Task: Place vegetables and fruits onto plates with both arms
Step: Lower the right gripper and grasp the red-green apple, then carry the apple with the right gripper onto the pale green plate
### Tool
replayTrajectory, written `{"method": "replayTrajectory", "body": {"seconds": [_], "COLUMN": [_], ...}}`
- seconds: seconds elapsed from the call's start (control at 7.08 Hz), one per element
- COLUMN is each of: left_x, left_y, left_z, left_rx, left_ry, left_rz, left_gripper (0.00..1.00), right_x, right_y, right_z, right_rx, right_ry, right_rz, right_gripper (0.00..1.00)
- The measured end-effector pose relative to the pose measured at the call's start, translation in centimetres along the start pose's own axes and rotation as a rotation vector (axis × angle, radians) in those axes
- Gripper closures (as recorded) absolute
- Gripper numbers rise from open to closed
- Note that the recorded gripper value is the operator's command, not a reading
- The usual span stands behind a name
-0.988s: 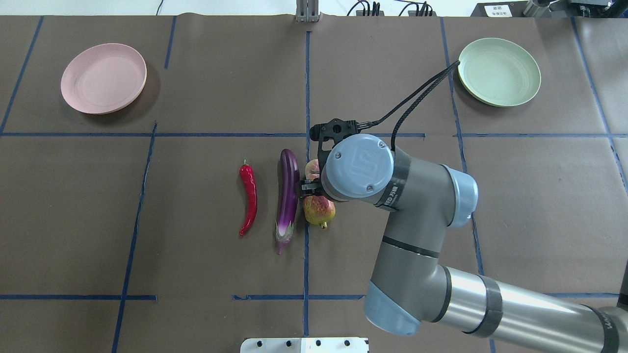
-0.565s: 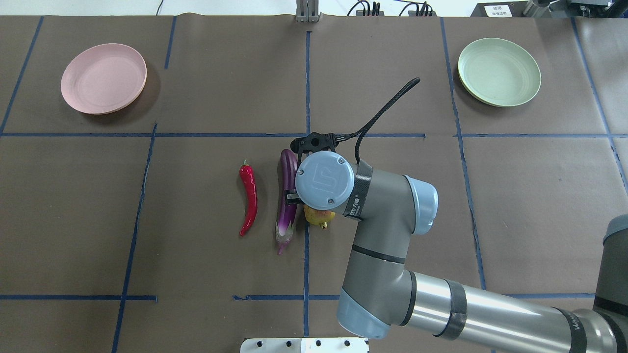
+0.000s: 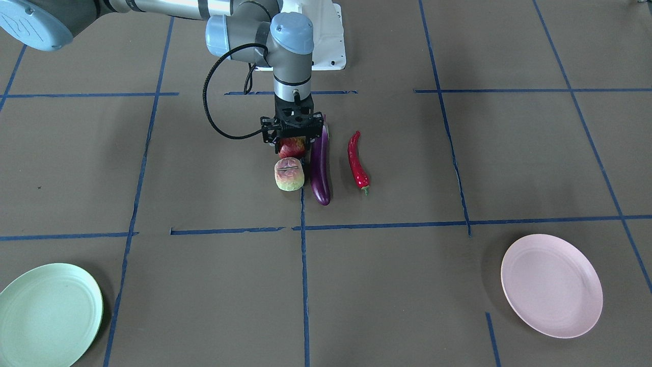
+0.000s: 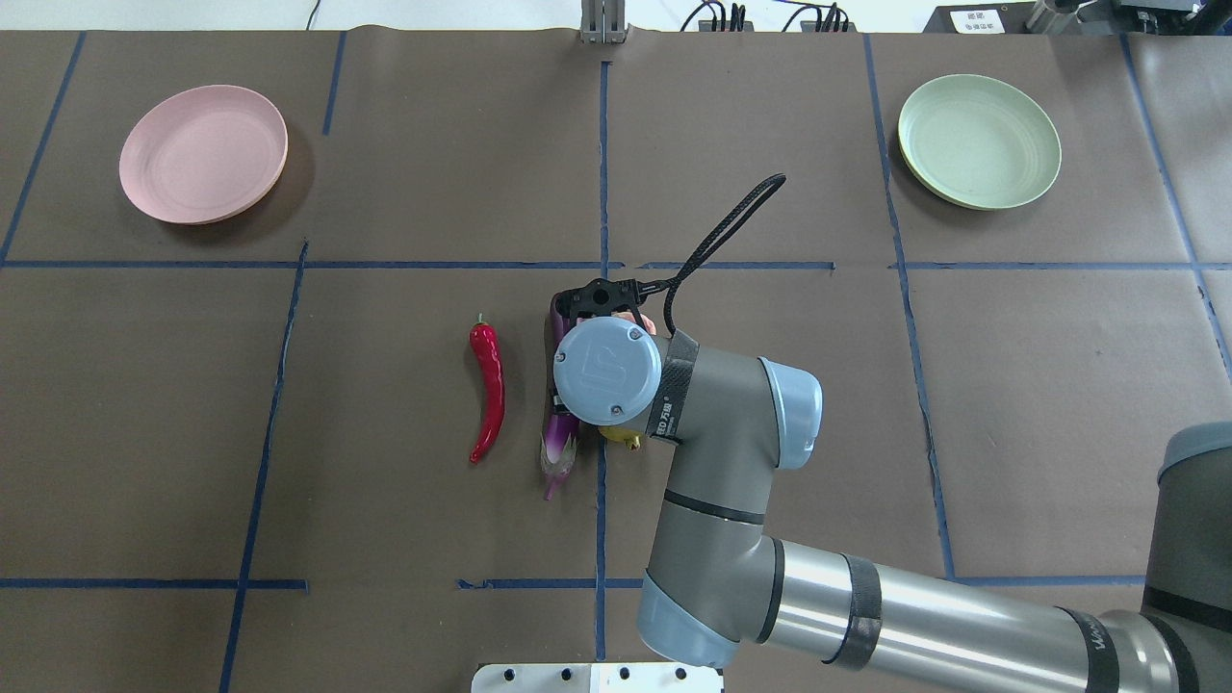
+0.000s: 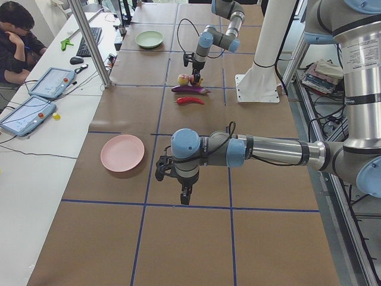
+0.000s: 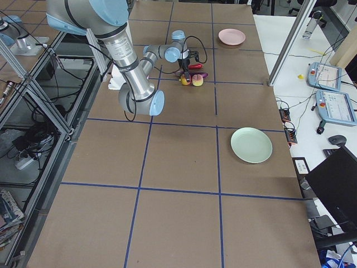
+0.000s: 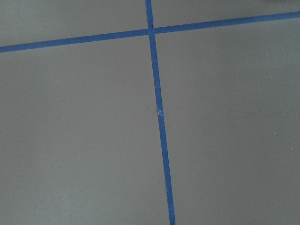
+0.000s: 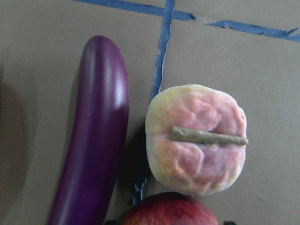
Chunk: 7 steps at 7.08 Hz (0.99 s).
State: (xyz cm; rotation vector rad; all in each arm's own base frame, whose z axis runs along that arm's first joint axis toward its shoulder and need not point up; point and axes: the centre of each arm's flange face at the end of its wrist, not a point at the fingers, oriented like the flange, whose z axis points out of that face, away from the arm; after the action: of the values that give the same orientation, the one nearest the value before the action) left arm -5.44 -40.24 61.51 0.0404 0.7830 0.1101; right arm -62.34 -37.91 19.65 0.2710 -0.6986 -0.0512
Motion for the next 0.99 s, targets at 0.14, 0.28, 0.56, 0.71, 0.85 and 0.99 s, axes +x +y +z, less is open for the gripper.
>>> {"method": "replayTrajectory", "body": {"seconds": [0.14,0.28,0.56,0.71,0.85,0.99], "left_x": [0.0,0.0,0.0,0.0,0.0,0.1], "left_y": [0.0,0.0,0.0,0.0,0.0,0.0], "left_z": [0.0,0.0,0.0,0.0,0.0,0.0], "left_rx": [0.000,0.000,0.000,0.000,0.000,-0.001], "left_ry": [0.000,0.000,0.000,0.000,0.001,0.001], "left_rz": [0.000,0.000,0.000,0.000,0.001,0.002], "left_gripper": [0.00,0.00,0.00,0.00,0.00,0.00], "right_x": [0.0,0.5,4.9,8.4,12.8,17.9], "right_y": [-0.1,-0.7,-5.0,-8.2,-11.7,-15.2], "right_z": [-1.0,-3.3,-9.5,-11.2,-11.9,-11.9], "right_rx": [0.001,-0.004,-0.032,-0.039,-0.040,-0.042], "right_ry": [-0.011,-0.024,-0.043,-0.047,-0.038,-0.014], "right_rz": [0.002,0.010,0.047,0.033,-0.002,-0.047], "right_gripper": [0.98,0.97,0.97,0.97,0.97,0.97]}}
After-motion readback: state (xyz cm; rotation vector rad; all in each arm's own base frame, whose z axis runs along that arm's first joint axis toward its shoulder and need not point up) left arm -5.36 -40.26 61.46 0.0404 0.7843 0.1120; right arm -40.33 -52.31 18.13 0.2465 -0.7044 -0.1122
